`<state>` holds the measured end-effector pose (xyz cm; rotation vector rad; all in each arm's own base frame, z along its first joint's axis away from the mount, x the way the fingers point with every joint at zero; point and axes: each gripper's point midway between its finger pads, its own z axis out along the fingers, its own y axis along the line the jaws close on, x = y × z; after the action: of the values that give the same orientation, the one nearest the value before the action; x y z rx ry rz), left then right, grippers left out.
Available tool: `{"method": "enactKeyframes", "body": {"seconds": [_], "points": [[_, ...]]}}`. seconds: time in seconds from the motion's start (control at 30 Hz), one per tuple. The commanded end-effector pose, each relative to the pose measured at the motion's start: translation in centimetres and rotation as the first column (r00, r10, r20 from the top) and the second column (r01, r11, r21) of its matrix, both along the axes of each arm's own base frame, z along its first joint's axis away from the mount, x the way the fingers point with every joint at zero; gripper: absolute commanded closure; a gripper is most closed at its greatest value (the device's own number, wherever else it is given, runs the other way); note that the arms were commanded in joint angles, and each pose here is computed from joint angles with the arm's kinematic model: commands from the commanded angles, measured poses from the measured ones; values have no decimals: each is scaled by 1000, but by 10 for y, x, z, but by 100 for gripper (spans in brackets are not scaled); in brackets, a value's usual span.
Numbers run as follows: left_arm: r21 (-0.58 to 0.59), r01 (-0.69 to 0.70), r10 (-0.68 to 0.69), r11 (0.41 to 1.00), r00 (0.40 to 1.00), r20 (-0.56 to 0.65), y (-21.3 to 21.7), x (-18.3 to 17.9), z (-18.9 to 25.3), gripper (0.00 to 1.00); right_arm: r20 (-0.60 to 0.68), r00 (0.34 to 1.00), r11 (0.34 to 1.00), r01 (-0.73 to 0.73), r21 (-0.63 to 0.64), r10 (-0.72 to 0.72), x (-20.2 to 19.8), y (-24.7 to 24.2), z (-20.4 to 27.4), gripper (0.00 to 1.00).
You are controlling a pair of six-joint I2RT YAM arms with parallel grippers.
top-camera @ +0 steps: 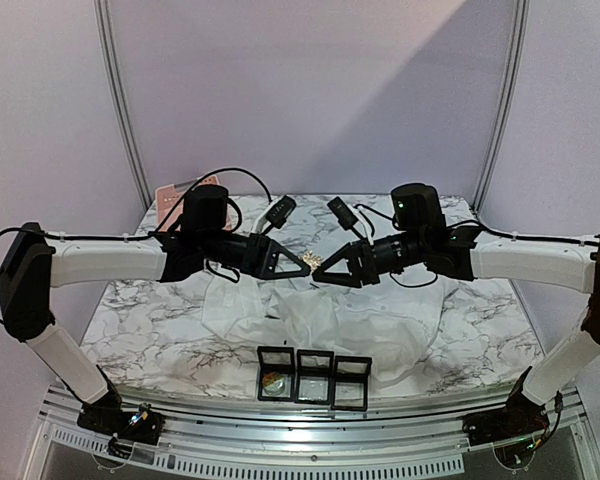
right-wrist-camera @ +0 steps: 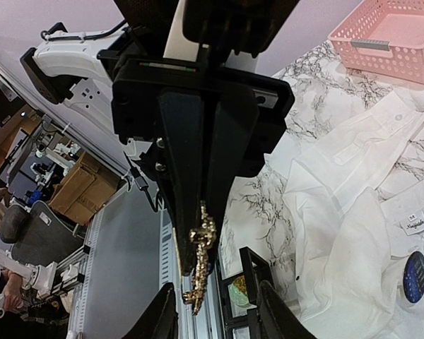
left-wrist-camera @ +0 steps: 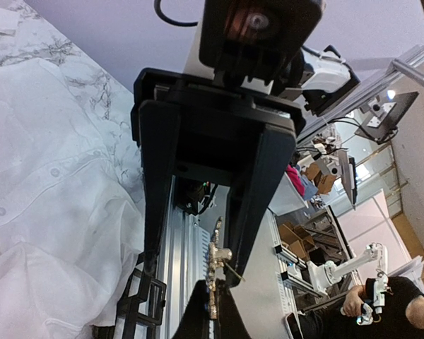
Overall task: Remove the brooch from the garment
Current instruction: Close the brooch at the center of the board.
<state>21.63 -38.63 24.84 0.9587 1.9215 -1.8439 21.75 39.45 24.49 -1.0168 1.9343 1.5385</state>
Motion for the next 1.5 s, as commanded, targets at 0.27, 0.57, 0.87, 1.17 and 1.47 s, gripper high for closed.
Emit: {"method": "enactKeyframes", "body": {"seconds": [0.27,0.57,0.87,1.17,1.47], "points": [[-17,27,-26,1000,999,36,-3,-5,8,100,13,999,999,29,21,-29,9,7,9,64],[-1,20,-20,1000,999,47,-3,-5,6,100,15,992,992,126,-20,-126,26,6,4,66],[20,21,-22,1000,998,66,-3,-6,4,100,-4,982,981,188,-53,-189,37,5,-6,68],[25,22,-24,999,997,75,-3,-7,4,100,-28,989,988,143,-56,-145,30,8,-11,70],[14,38,-39,999,994,104,-2,-12,10,100,-73,994,995,78,-60,-82,23,13,-22,76]]}}
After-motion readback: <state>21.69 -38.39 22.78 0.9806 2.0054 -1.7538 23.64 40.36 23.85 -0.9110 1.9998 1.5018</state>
